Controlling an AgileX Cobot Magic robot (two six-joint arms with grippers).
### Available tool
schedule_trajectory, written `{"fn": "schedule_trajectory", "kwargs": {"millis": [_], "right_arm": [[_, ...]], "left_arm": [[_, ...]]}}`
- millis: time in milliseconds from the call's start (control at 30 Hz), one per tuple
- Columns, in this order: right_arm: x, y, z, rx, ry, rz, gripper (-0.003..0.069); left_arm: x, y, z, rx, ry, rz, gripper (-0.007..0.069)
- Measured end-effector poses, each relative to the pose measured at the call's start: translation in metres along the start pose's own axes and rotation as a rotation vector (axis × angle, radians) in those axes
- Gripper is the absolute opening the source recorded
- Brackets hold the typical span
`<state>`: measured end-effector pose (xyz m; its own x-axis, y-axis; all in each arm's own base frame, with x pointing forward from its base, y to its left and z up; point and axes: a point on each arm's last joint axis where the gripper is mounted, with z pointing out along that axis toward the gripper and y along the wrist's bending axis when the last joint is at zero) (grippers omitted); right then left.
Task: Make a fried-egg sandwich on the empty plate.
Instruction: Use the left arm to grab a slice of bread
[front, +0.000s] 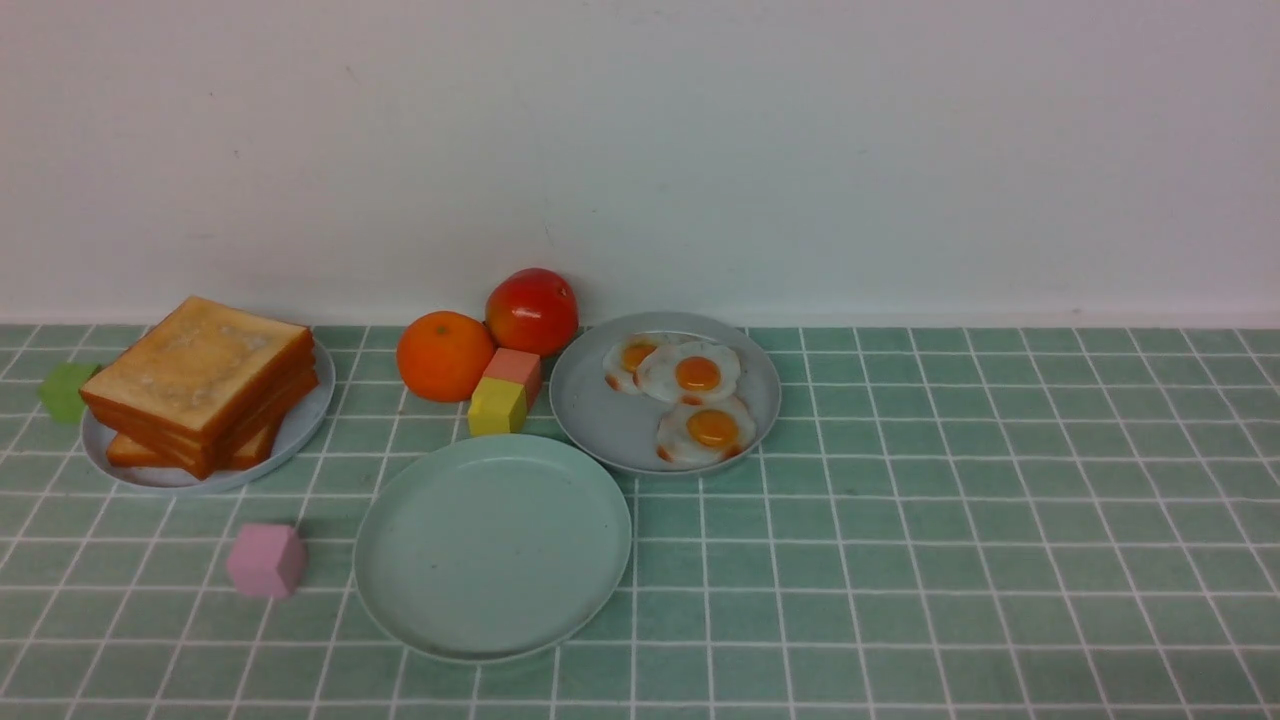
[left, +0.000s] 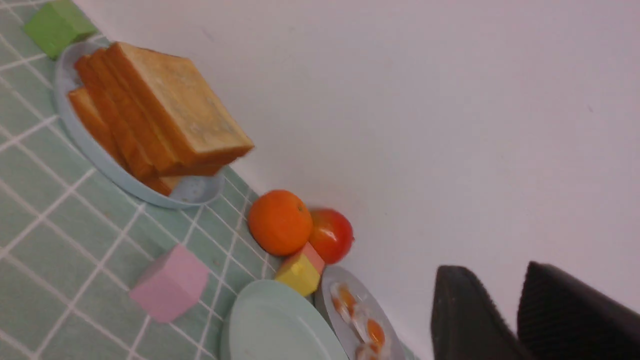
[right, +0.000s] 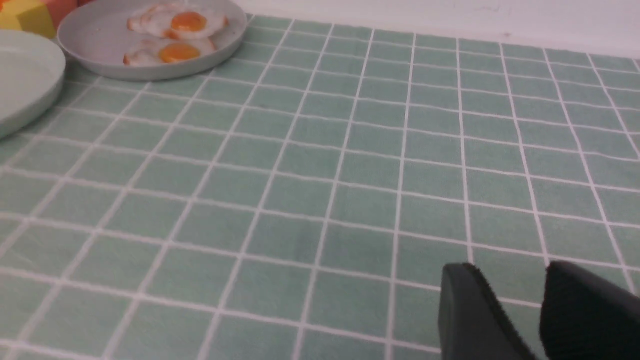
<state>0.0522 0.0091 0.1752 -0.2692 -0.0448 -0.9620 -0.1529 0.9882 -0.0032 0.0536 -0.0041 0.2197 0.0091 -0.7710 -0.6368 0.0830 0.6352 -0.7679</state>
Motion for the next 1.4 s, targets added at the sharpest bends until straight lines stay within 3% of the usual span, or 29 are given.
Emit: {"fn": "schedule_trajectory", "kwargs": {"millis": [133,267,333,467,667,733,833,1000,1233,1400], "right_arm": [[-0.006,0.004,0.000,-0.055,-0.079,0.278,0.0239],[-0.018,0.003,-0.002,-0.089,-0.203,0.516,0.0239],[-0.021,0.002,-0.002,-0.090,-0.238,0.557,0.0239],[-0.031,0.000,-0.006,-0.106,-0.308,0.669,0.0239],[-0.081,0.013,-0.024,-0.200,-0.168,0.555,0.0158],[-0.116,0.020,-0.029,-0.231,-0.006,0.394,0.0064],[-0.156,0.022,-0.029,-0.249,0.134,0.240,-0.0005],[-0.199,0.020,-0.012,-0.237,0.319,0.091,-0.0006],[-0.213,0.019,0.001,-0.243,0.387,0.071,0.0002],[-0.214,0.019,0.000,-0.244,0.389,0.070,0.0005]], "left_arm": [[-0.018,-0.028,0.000,0.027,0.038,0.142,-0.0005],[-0.032,-0.050,0.019,-0.022,0.154,0.253,-0.0013],[-0.036,-0.057,0.025,-0.034,0.206,0.291,-0.0013],[-0.040,-0.072,0.069,-0.114,0.497,0.441,-0.0013],[-0.039,-0.069,0.135,-0.173,0.741,0.587,-0.0013],[-0.039,-0.065,0.175,-0.200,0.826,0.633,-0.0013],[-0.035,-0.054,0.214,-0.245,0.914,0.685,-0.0013],[-0.043,-0.044,0.269,-0.346,0.964,0.779,-0.0013],[-0.044,-0.021,0.315,-0.483,0.978,0.873,-0.0002],[-0.029,0.004,0.334,-0.500,1.023,0.952,0.0165]]}}
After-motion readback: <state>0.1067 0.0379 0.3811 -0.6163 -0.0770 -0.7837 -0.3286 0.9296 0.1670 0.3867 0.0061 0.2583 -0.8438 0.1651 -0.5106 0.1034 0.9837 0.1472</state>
